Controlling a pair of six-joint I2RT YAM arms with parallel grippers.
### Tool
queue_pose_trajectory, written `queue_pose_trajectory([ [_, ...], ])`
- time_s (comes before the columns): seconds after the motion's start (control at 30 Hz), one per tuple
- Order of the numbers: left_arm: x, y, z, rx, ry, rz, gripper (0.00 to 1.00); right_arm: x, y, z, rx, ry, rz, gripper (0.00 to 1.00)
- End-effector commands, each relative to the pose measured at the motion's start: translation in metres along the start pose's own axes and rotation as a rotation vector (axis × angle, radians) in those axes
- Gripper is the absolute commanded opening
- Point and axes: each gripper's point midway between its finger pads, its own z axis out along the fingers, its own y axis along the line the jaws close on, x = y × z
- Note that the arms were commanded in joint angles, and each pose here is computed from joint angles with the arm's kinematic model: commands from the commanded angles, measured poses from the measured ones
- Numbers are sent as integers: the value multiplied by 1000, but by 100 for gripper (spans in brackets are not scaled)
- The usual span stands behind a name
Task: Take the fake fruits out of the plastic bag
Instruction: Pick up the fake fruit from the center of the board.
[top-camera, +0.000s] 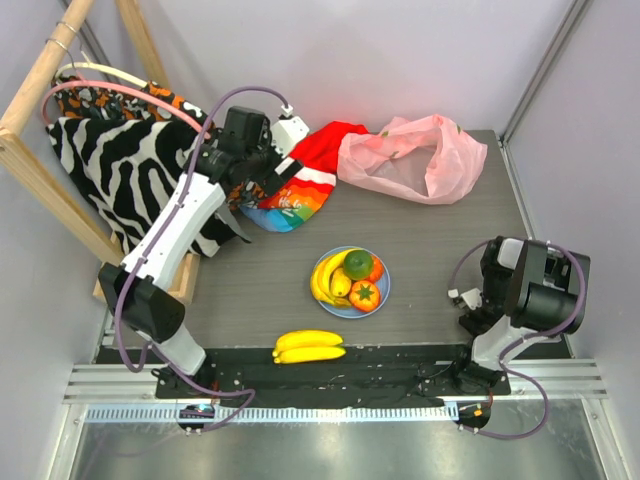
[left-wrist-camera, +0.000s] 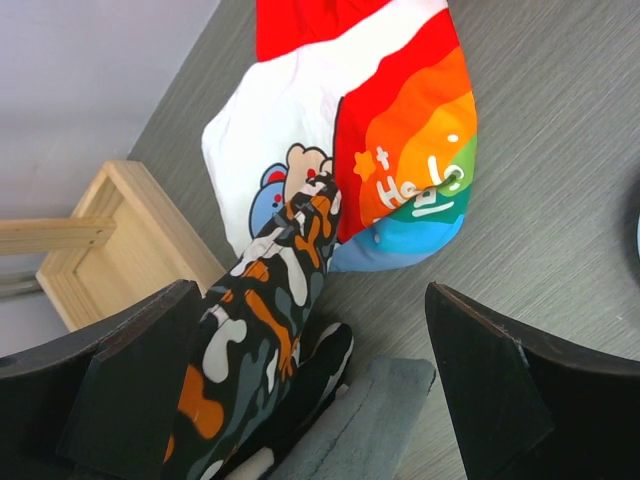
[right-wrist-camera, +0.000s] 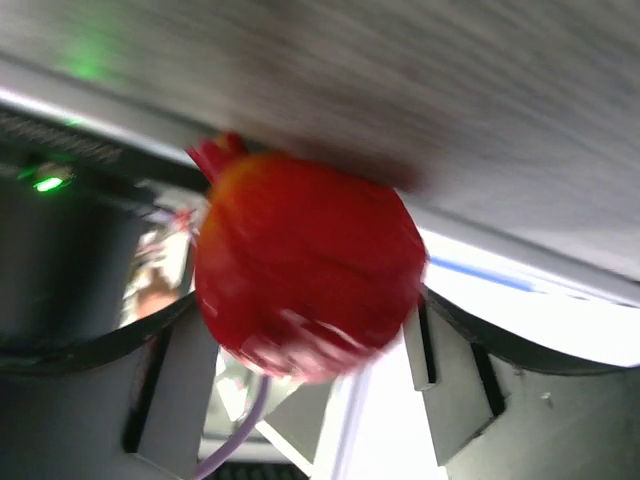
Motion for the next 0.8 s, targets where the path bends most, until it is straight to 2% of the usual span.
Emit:
queue_pose_trajectory([
  [0.0, -19, 13, -19, -49, -83, -3, 100, 5, -16, 33, 112, 60, -94, 72],
  [0.17, -19, 10, -24, -42, -92, -14, 100, -13, -14, 37, 98, -30, -32, 56],
  [0.23, -18, 8, -26, -34, -95, -20, 100, -24, -19, 28, 91, -70, -4, 44],
  [0.27, -19, 9, -27, -36, -98, -21, 100, -28, -21, 23, 83, -87, 20, 33],
  [0.3, -20, 9, -28, -36, -99, -21, 100, -34, -26, 9, 83, -127, 35, 29],
  [0.37, -25, 7, -29, -19, -120, -20, 100, -41, -32, -16, 107, -201, 50, 27],
  [0.5, -28, 5, -31, -9, -135, -30, 100, -50, -34, -102, 116, -384, 22, 26],
  [0.6, -25, -2, -31, 17, -136, -47, 100, -64, -10, -148, 58, -508, -55, 25],
  [0.73, -12, -11, -28, 29, -106, -100, 100, -92, 30, -176, 30, -617, -184, 25],
  [0.77, -3, -13, -23, 26, -81, -110, 100, -105, 50, -183, 34, -648, -263, 25],
])
